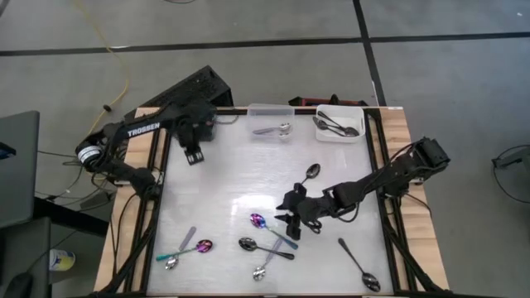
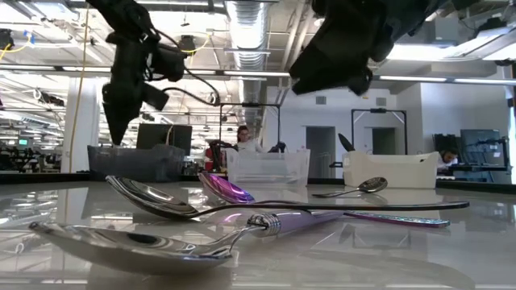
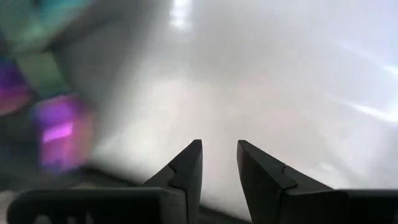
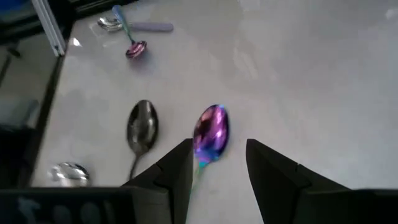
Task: Sort silverware by color (type)
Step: Put the black spoon into the white bin
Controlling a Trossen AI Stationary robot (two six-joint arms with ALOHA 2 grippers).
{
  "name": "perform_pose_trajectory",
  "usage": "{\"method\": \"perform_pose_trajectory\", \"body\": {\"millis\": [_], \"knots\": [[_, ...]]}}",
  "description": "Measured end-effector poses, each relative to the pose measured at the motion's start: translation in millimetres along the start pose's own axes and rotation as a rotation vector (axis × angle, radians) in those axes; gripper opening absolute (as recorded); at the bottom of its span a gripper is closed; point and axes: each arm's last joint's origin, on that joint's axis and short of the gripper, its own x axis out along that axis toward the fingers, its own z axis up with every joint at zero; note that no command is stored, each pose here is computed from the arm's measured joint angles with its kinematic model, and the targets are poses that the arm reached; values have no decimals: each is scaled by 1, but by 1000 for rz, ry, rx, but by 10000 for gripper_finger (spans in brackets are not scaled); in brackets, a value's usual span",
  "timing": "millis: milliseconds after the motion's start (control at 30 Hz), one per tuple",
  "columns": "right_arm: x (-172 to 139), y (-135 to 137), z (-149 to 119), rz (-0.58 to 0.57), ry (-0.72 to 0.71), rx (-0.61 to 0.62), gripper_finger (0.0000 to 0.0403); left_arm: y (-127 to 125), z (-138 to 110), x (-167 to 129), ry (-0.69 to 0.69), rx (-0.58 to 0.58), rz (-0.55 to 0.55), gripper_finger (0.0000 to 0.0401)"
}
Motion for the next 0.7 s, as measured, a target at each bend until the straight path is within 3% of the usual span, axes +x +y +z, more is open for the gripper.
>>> {"method": "perform_pose_trajectory", "body": {"millis": [100, 200, 433, 567, 700], "knots": [[12, 0, -11, 19, 90, 53, 170, -26, 0, 0, -73, 103, -179, 86], [28, 10, -8, 41, 137, 80, 166, -53, -4, 0, -127, 203, -284, 86], [51, 40, 5, -59, 382, -17, 156, -112, -21, -7, -326, 413, -388, 86], [64, 56, 7, -23, 501, -52, 156, -137, -31, 1, -477, 514, -427, 86], [77, 70, 11, 53, 519, -56, 157, -153, -40, 12, -550, 604, -455, 86]]}}
